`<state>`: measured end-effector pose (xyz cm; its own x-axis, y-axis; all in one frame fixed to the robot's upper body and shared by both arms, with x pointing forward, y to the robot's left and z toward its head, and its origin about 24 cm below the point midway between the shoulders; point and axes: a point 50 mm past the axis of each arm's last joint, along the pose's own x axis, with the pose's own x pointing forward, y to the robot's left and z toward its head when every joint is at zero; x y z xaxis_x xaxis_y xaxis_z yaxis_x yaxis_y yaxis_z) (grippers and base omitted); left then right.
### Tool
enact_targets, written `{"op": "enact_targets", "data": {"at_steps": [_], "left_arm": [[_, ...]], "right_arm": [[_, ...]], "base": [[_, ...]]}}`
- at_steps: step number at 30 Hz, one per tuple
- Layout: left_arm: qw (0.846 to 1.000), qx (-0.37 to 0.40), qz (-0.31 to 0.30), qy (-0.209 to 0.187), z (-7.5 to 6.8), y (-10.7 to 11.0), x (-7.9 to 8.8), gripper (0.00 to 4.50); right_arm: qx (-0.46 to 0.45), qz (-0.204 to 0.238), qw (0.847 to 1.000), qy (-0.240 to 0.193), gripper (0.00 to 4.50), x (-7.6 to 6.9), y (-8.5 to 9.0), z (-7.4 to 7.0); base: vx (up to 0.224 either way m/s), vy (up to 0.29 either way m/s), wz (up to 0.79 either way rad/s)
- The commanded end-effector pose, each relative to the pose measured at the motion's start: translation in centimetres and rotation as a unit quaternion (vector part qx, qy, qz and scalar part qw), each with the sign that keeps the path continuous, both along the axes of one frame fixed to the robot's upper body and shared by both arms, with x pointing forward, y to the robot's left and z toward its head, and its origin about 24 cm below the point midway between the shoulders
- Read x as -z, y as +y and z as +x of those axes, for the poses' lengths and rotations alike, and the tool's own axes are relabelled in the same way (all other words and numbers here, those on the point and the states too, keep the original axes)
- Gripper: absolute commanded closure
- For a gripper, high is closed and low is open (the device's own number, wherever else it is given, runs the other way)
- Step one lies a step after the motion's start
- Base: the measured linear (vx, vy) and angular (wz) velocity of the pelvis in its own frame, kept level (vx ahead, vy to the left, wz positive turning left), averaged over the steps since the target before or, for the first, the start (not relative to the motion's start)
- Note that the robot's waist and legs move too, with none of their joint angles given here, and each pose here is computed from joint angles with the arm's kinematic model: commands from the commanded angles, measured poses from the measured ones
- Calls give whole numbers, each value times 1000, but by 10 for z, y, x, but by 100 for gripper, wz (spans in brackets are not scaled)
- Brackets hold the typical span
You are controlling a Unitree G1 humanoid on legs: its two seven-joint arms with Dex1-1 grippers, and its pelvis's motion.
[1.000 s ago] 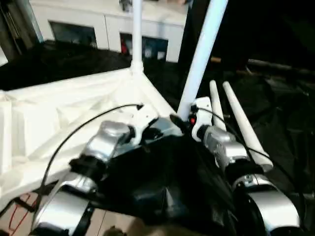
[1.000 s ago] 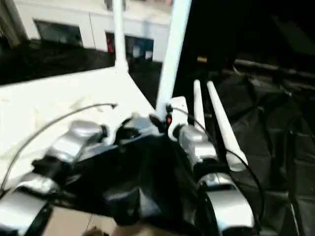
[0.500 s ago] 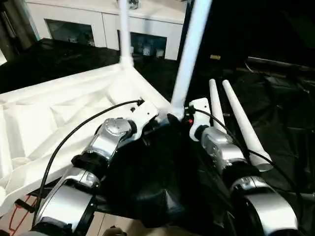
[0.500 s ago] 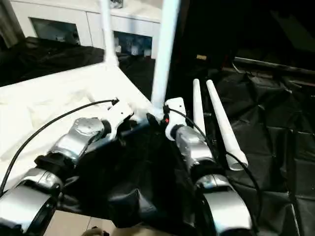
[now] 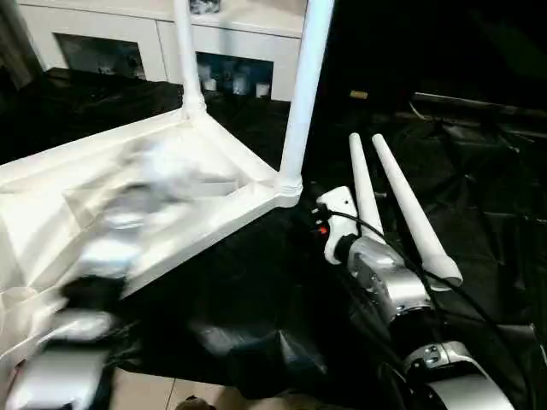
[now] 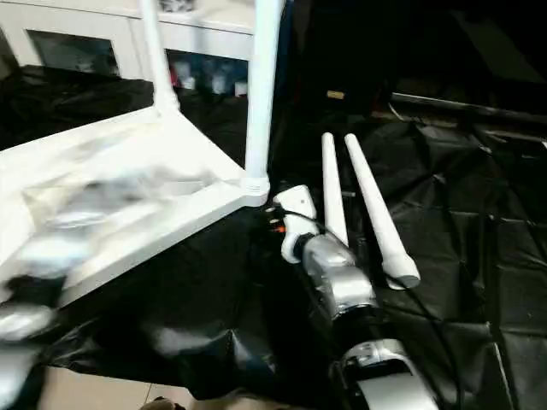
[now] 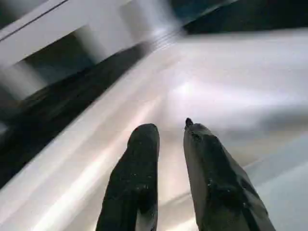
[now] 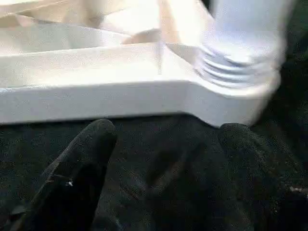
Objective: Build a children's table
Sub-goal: Rotate leg to tighten, then rotate table base
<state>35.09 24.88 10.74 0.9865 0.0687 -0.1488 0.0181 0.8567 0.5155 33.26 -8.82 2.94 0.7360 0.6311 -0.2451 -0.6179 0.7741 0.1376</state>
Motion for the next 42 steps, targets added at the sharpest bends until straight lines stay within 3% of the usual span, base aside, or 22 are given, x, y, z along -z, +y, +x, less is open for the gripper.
{"op": "enact_targets", "data": {"at_steps": [1,2,3,6,10,12,16,20,22,24,27,29,30,31,35,39,42], "left_arm": [[999,-25,26,-19,-8,8,-8,343],[999,-35,36,-19,-13,14,-8,343],[997,-58,53,3,-28,28,-3,343],[995,-73,58,20,-37,34,0,379],[986,-146,63,54,-61,61,8,411],[983,-159,65,57,-64,66,10,427],[977,-183,66,84,-78,76,12,449],[977,-166,55,119,-81,75,18,450],[980,-118,32,158,-82,67,27,450],[973,-47,17,224,-83,54,41,450],[966,-13,-4,258,-84,46,46,450],[958,25,-25,286,-85,37,45,450],[944,77,-55,317,-88,25,44,450],[944,77,-55,317,-88,25,44,450],[908,190,-96,362,-94,0,38,450],[873,298,-134,363,-90,-27,29,450],[857,340,-138,362,-85,-41,24,450]], "right_arm": [[-6,-6,1000,1,66,-2,3,3],[-8,-9,1000,3,66,-2,4,3],[-6,-27,1000,13,66,0,5,7],[-10,-34,999,24,85,1,6,9],[-31,-39,998,43,107,3,13,9],[-38,-44,997,45,145,4,16,9],[-38,-47,997,46,165,5,23,11],[-37,-49,997,49,192,6,25,11],[-38,-47,997,50,216,6,27,12],[-35,-51,997,47,237,6,30,14],[-31,-49,997,46,260,4,32,16],[-30,-47,997,44,280,3,33,17],[-29,-48,998,42,286,3,33,18],[-29,-48,998,42,294,3,33,18],[-28,-50,998,41,327,4,31,18],[-22,-52,998,39,363,5,26,19],[-19,-53,998,38,375,5,24,20]], "base": [[0,0,0],[0,0,0],[0,0,0],[0,0,0],[0,0,0],[0,0,0],[0,0,0],[0,0,0],[0,0,0],[0,0,0],[0,0,0],[0,0,0],[0,0,0],[0,0,0],[0,0,0],[0,0,0],[0,0,0]]}}
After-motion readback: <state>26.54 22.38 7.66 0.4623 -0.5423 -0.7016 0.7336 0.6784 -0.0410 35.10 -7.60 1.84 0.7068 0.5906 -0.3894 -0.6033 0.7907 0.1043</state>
